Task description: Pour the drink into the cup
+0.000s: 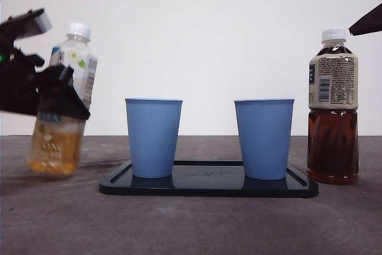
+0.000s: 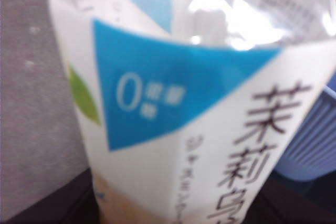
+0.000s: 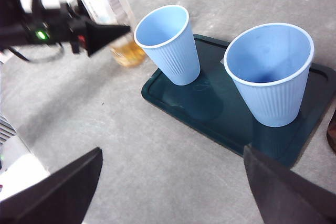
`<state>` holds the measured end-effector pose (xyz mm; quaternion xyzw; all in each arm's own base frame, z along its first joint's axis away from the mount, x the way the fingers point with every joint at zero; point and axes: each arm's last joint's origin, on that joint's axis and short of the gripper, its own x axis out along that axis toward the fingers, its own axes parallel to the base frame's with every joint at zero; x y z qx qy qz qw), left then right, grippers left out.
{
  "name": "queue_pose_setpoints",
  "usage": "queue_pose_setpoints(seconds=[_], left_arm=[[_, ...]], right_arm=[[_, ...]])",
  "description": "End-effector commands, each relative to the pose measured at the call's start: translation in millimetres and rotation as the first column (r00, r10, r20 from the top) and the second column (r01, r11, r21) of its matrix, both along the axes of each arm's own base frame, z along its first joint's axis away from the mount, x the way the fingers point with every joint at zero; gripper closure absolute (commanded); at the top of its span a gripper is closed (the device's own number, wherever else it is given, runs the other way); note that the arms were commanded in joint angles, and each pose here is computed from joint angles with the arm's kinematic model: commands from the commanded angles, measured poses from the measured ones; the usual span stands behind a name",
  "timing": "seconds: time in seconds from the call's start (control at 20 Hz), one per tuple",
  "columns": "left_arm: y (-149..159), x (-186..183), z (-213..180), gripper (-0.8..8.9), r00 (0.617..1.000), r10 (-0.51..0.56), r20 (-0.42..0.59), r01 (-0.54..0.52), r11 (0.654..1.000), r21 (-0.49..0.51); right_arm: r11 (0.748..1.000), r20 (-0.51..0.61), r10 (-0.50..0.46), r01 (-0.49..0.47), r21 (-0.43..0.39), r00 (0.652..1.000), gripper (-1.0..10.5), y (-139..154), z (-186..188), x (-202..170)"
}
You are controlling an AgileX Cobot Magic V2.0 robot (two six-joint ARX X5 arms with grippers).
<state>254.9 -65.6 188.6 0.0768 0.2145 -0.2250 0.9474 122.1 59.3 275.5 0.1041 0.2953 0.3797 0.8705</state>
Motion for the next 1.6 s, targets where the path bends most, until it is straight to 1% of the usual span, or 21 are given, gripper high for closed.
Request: queue_pose_setpoints(seconds=[0.05, 0.1, 0.2, 0.25, 0.35, 0.4, 0.5, 0.6, 0.7, 0.75, 0.8, 0.9, 1.05, 1.15, 1.2, 1.25, 1.35, 1.45, 1.55, 1.6], left_arm=[[-1.0, 3.6, 40.4, 5.77, 0.997, -0.051, 0.066, 0.038, 0.983, 0.179], [-1.4, 2.4, 52.2, 5.77, 0.997, -0.059, 0.054, 0.045, 0.970, 0.238], [-3.8, -0.6, 74.0, 5.77, 0.996, -0.084, 0.035, 0.067, 0.934, 0.352], [-6.0, -2.2, 84.8, 5.77, 0.995, -0.099, 0.024, 0.080, 0.906, 0.415], [-10.6, -4.9, 101.2, 5.77, 0.994, -0.114, -0.003, 0.100, 0.858, 0.503], [-13.0, -6.5, 107.1, 5.77, 0.993, -0.115, -0.013, 0.104, 0.838, 0.535], [-19.1, -9.9, 118.4, 5.77, 0.993, -0.116, -0.018, 0.102, 0.782, 0.615], [-24.2, -12.6, 126.7, 5.78, 0.994, -0.108, -0.017, 0.089, 0.713, 0.695], [-30.7, -14.4, 131.4, 5.78, 0.995, -0.098, -0.016, 0.076, 0.648, 0.757], [-34.6, -14.4, 131.6, 5.79, 0.995, -0.102, -0.021, 0.079, 0.611, 0.788], [-38.7, -13.5, 130.5, 5.79, 0.995, -0.101, -0.025, 0.079, 0.570, 0.818], [-47.5, -11.7, 125.2, 5.79, 0.993, -0.108, -0.039, 0.086, 0.478, 0.874], [-61.6, -8.1, 115.2, 5.79, 0.990, -0.123, -0.068, 0.108, 0.353, 0.929], [-69.2, -3.9, 110.0, 5.80, 0.989, -0.122, -0.085, 0.117, 0.282, 0.952], [-72.6, -1.7, 108.4, 5.83, 0.988, -0.121, -0.091, 0.120, 0.252, 0.960], [-75.9, 0.8, 107.1, 6.02, 0.988, -0.119, -0.097, 0.122, 0.227, 0.966], [-81.9, 4.8, 105.4, 6.03, 0.988, -0.120, -0.102, 0.123, 0.176, 0.977], [-87.2, 7.4, 103.8, 6.02, 0.986, -0.128, -0.111, 0.129, 0.139, 0.982], [-90.3, 9.5, 101.7, 6.02, 0.984, -0.128, -0.123, 0.133, 0.076, 0.988], [-91.1, 10.2, 100.0, 6.02, 0.984, -0.121, -0.128, 0.135, 0.051, 0.990]], right_arm=[[1.000, 0.034, 0.022, -0.022, -0.015, 0.999, 5.3, 0.6, 4.9, -0.1], [1.000, 0.034, 0.025, -0.024, -0.020, 0.999, 5.3, 0.6, 4.6, -0.3], [0.999, 0.035, 0.026, -0.026, -0.022, 0.999, 5.3, 0.5, 4.5, -0.4], [0.999, 0.037, 0.027, -0.027, -0.023, 0.999, 5.3, 0.5, 4.5, -0.4], [0.999, 0.045, 0.033, -0.032, -0.030, 0.998, 5.3, 0.5, 4.4, -0.4], [0.999, 0.047, 0.034, -0.033, -0.032, 0.998, 5.3, 0.5, 4.4, -0.4], [0.999, 0.048, 0.036, -0.034, -0.033, 0.998, 5.3, 0.5, 4.4, -0.4], [0.999, 0.051, 0.037, -0.036, -0.035, 0.998, 5.3, 0.5, 4.4, -0.4], [0.999, 0.053, 0.039, -0.037, -0.037, 0.998, 5.3, 0.5, 4.4, -0.4], [0.999, 0.053, 0.039, -0.037, -0.037, 0.998, 5.3, 0.5, 4.4, -0.4], [0.999, 0.054, 0.040, -0.038, -0.038, 0.998, 5.3, 0.5, 4.4, -0.4], [0.998, 0.054, 0.043, -0.041, -0.040, 0.998, 5.3, 0.6, 4.2, -0.6], [0.997, 0.047, 0.054, -0.051, -0.055, 0.997, 5.3, 0.5, 2.6, -1.6], [0.997, 0.041, 0.056, -0.053, -0.059, 0.998, 5.3, 0.3, 1.9, -2.0], [0.997, 0.042, 0.056, -0.054, -0.060, 0.998, 5.3, 0.3, 1.9, -2.0], [0.997, 0.044, 0.058, -0.055, -0.062, 0.997, 5.3, 0.3, 1.9, -2.1], [0.996, 0.046, 0.062, -0.059, -0.068, 0.997, 5.3, 0.2, 1.6, -2.3], [0.996, 0.048, 0.064, -0.061, -0.071, 0.997, 5.3, 0.2, 1.5, -2.3], [0.996, 0.049, 0.065, -0.062, -0.071, 0.997, 5.3, 0.2, 1.5, -2.4], [0.995, 0.050, 0.066, -0.062, -0.072, 0.997, 5.3, 0.2, 1.5, -2.4]])
